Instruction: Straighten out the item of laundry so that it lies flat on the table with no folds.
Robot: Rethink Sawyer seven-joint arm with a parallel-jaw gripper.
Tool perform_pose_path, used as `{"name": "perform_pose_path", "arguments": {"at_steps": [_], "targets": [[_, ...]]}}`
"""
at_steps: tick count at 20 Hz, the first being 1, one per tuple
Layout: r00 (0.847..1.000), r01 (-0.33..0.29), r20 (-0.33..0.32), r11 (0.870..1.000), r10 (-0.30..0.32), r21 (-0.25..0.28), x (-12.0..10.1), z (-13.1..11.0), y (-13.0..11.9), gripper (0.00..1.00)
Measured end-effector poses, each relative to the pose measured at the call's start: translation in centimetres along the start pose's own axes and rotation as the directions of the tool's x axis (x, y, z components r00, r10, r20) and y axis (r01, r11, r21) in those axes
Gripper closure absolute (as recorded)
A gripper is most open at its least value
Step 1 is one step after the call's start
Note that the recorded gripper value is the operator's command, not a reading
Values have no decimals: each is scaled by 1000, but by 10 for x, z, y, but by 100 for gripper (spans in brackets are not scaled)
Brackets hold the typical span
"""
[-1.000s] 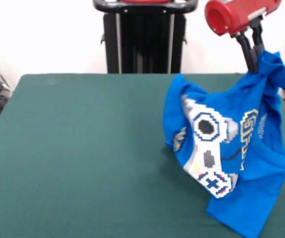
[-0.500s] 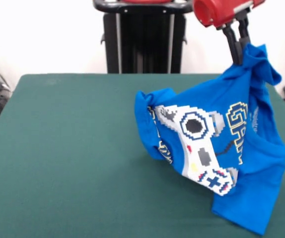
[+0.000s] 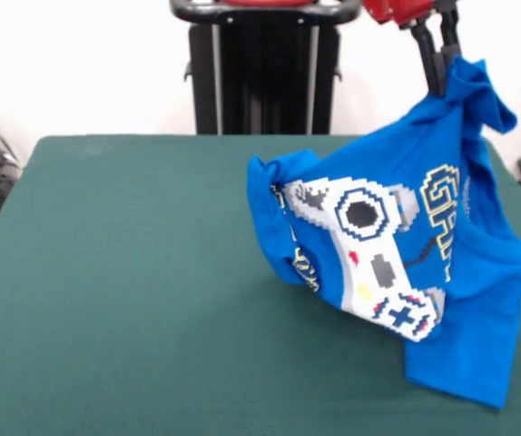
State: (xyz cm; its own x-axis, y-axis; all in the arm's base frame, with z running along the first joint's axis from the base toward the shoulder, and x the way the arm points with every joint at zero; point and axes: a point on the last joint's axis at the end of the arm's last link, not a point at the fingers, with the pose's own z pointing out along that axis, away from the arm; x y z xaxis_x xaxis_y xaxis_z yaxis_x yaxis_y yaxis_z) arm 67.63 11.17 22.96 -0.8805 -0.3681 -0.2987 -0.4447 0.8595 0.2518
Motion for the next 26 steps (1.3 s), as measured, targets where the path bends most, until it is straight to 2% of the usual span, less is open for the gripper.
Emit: {"name": "perform_pose_path", "arguments": {"at_steps": [6, 19, 26], "targets": [[1000, -10, -14, 1000, 10, 2, -3, -16, 8, 100], [999, -43, 0, 999, 43, 16, -10, -59, 13, 100], [992, -122, 16, 993, 122, 2, -2, -87, -6, 100]]}}
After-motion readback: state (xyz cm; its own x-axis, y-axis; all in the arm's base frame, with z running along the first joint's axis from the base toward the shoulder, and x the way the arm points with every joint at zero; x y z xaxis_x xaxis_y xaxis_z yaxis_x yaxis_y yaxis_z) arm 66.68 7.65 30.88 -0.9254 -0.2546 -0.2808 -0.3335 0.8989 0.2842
